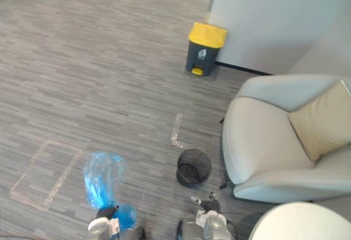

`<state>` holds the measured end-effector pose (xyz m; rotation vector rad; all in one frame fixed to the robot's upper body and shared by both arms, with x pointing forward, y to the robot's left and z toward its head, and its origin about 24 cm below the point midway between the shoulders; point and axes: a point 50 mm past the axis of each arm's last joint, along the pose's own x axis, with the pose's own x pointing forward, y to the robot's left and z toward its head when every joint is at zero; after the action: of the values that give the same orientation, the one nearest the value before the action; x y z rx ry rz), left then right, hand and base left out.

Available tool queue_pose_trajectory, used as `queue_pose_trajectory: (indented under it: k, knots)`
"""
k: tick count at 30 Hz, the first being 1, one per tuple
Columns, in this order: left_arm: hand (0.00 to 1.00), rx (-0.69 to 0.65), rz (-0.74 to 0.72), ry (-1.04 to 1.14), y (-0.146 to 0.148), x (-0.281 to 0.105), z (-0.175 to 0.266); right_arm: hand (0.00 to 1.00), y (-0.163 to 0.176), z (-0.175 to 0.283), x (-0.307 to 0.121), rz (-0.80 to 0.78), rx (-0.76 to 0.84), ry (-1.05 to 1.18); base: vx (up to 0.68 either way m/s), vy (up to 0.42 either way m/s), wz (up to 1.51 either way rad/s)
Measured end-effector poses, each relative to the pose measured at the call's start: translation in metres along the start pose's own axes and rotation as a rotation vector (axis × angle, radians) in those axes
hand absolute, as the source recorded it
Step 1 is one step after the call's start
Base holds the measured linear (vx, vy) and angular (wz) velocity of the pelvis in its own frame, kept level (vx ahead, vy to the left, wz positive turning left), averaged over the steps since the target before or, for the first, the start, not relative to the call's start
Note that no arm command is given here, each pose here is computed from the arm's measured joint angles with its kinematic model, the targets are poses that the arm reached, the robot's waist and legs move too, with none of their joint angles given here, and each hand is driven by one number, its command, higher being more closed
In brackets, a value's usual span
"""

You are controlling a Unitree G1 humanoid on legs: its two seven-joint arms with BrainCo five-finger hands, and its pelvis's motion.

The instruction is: Gather rubbish on tea table into small bin, then transfer packed bag to large trash can.

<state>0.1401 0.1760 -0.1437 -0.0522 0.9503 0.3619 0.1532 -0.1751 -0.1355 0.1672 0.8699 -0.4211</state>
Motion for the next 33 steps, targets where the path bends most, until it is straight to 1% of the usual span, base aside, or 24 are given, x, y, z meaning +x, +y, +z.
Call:
queue_pose_trajectory:
  k: [1, 3, 5, 8, 11, 13, 15, 17, 21, 23, 27, 31, 33]
  knots:
    - [1.0, -0.011, -0.015, 0.018, -0.007, -0.003, -0.006, 0.0, -0.006, -0.004, -0.001, -0.021, 0.012, 0.012, 0.44, -0.172, 0.83]
    - [1.0, -0.001, -0.032, 0.02, -0.012, -0.003, -0.006, 0.0, -0.004, -0.002, 0.001, -0.014, 0.004, 0.01, 0.56, -0.156, 0.52]
    - [1.0, -0.029, -0.005, 0.026, -0.006, -0.002, -0.006, 0.0, 0.007, -0.002, 0.0, 0.021, -0.011, 0.019, 0.63, -0.099, 0.02]
    - [1.0, -0.038, -0.013, -0.02, -0.008, -0.001, 0.006, 0.0, 0.01, 0.003, 0.001, 0.021, -0.012, 0.003, 0.55, 0.003, -0.22]
    - [1.0, -0.042, -0.02, -0.051, -0.011, 0.0, 0.017, 0.0, 0.015, 0.013, 0.003, 0.021, 0.001, -0.018, 0.4, 0.129, -0.41]
    - [1.0, -0.037, -0.025, -0.063, -0.012, 0.0, 0.018, 0.0, 0.011, 0.009, 0.003, 0.004, 0.011, -0.01, 0.4, 0.206, -0.24]
    - [1.0, -0.032, -0.023, -0.091, -0.012, 0.002, 0.029, 0.0, 0.007, 0.003, 0.002, -0.006, 0.006, 0.011, 0.46, 0.241, 0.08]
    - [1.0, -0.029, -0.025, -0.108, -0.013, 0.004, 0.036, 0.0, 0.01, 0.012, 0.004, -0.005, 0.02, -0.008, 0.34, 0.24, -0.16]
    - [1.0, -0.016, -0.016, -0.031, -0.009, -0.001, 0.009, 0.0, 0.014, 0.018, 0.005, 0.014, 0.008, -0.029, 0.23, 0.181, -0.64]
    - [1.0, 0.006, -0.02, -0.03, -0.009, 0.0, 0.009, 0.0, 0.014, 0.014, 0.004, 0.019, -0.002, -0.022, 0.13, 0.05, -0.28]
    - [1.0, 0.011, -0.01, -0.004, -0.009, 0.0, 0.004, 0.0, 0.001, -0.01, -0.001, -0.014, -0.006, 0.049, 0.19, -0.027, -0.03]
    - [1.0, -0.004, -0.002, 0.017, -0.008, 0.0, -0.001, 0.0, -0.001, -0.014, -0.001, -0.023, 0.003, 0.071, 0.35, -0.159, 0.19]
    - [1.0, -0.002, -0.019, 0.043, -0.013, -0.001, -0.006, 0.0, -0.01, -0.015, 0.0, -0.058, 0.028, 0.079, 0.5, -0.155, -0.04]
